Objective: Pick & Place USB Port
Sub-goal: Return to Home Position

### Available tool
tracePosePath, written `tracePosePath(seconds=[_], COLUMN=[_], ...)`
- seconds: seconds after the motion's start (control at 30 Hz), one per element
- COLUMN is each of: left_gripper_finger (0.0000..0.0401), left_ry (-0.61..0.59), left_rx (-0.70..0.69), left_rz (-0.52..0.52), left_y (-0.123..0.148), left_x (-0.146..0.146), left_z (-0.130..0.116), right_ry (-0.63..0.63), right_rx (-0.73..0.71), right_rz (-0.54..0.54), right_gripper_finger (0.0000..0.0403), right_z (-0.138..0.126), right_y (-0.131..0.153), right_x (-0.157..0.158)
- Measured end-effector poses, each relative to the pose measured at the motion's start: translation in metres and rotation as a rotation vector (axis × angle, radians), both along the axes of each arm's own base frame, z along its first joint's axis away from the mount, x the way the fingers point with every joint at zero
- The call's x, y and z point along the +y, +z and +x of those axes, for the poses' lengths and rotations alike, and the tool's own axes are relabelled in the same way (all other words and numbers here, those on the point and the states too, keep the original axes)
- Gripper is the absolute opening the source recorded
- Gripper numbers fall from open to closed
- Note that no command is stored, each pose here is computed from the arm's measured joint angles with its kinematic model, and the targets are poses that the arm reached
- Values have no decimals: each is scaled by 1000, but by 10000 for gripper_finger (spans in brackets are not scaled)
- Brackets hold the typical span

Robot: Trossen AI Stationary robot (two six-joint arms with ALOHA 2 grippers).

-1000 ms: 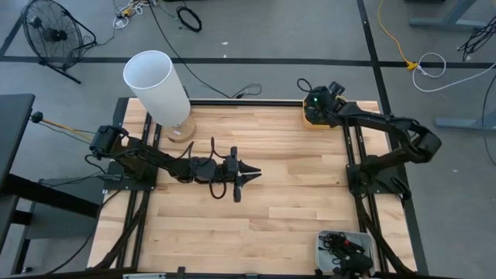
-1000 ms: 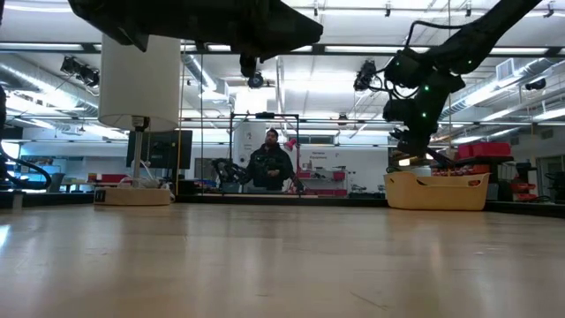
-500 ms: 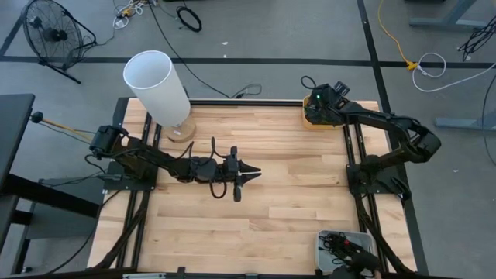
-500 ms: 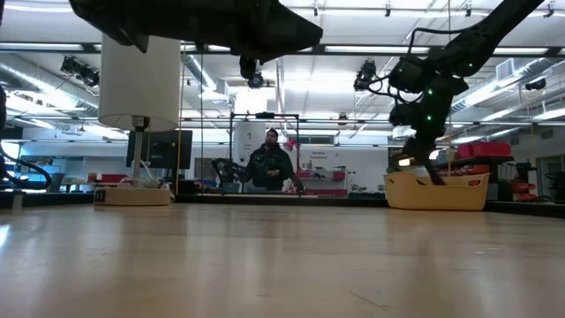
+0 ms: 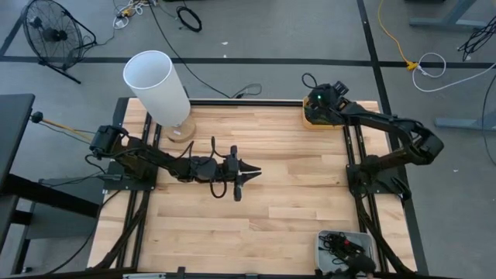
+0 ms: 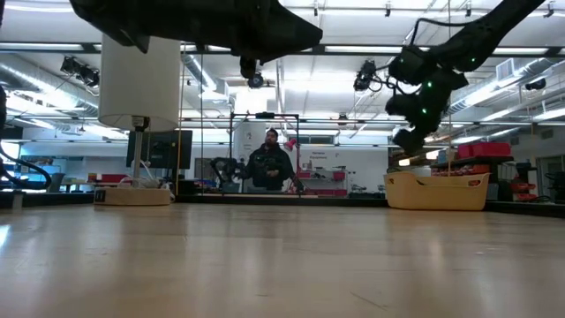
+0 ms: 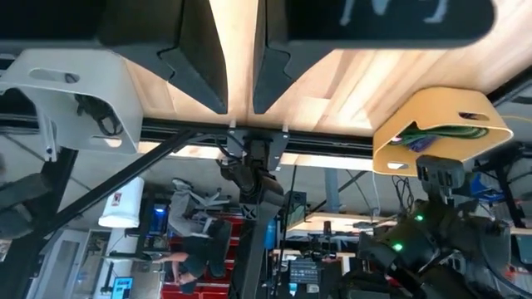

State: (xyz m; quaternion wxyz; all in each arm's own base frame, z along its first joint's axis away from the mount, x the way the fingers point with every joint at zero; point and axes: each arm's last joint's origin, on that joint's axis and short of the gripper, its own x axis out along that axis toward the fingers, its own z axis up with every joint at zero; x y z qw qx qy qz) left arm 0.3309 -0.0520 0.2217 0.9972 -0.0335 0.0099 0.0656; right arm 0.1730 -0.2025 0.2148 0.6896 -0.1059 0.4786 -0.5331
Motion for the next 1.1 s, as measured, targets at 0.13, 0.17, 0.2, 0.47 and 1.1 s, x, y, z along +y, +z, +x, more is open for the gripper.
tracePosePath(seconds=[0.13,0.17,0.2,0.47,1.1], left_gripper_finger=[62,62,62,62,55], left_ry=[59,95,127,182,271], left_rx=[14,22,28,126,17], left_rz=[84,107,118,164,120], left_y=[0,1,2,14,-2], left_x=[5,6,7,20,32], left_z=[0,0,-2,-48,-192], right_ry=[119,173,246,915,1284], right_rx=[-221,-299,-377,-813,-1216], right_rz=[32,61,102,475,328], right_gripper_finger=[231,229,227,213,213], right_z=[11,14,16,19,-24], right_y=[16,21,27,70,-15], right_x=[20,26,32,94,212])
